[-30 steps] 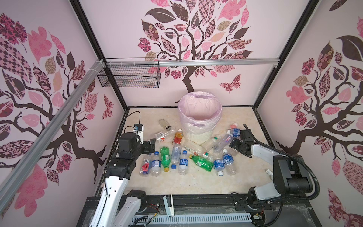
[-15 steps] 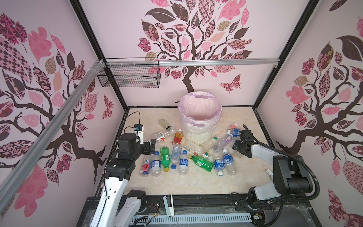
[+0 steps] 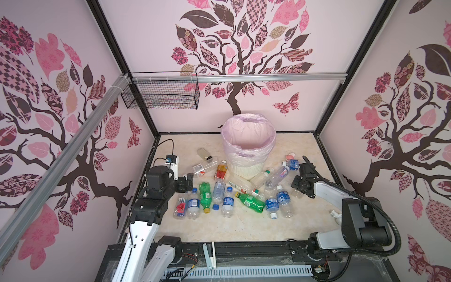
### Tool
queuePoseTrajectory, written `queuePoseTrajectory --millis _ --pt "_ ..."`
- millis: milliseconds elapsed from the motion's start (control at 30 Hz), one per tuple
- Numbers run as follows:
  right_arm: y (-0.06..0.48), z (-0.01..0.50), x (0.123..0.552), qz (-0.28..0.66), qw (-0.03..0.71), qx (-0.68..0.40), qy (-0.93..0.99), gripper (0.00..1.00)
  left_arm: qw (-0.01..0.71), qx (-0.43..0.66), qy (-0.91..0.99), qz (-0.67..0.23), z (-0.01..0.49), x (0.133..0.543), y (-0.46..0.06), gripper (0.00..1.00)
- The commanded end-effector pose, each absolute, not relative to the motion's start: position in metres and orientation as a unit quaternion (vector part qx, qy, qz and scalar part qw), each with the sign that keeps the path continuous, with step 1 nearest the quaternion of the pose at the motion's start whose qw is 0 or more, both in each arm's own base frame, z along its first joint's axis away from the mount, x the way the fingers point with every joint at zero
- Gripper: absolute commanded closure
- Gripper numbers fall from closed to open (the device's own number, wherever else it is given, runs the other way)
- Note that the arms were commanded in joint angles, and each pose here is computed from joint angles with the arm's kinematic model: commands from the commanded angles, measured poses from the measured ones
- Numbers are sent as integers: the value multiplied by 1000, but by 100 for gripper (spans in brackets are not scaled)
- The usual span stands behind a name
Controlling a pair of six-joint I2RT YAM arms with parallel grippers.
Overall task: Throw the plastic bottles in the bin
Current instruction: Pick up the plastic bottle from the middle-right of the table.
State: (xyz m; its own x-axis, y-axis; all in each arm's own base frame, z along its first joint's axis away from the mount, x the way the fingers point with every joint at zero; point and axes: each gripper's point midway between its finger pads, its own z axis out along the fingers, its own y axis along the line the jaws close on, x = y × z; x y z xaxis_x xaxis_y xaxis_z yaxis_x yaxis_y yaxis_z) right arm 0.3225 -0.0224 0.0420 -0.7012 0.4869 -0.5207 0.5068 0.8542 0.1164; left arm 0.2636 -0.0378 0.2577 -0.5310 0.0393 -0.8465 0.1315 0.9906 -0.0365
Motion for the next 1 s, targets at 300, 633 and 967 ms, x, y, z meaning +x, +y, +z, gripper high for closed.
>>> queuePoseTrajectory --millis 300,633,967 --pt "-28 106 326 -17 336 266 903 52 473 39 879 -40 249 258 -33 2" --pt "-14 202 339 32 419 217 881 52 466 26 883 -43 243 259 -32 2" --pt "24 320 354 132 514 118 839 52 465 24 884 -43 241 259 -32 2"
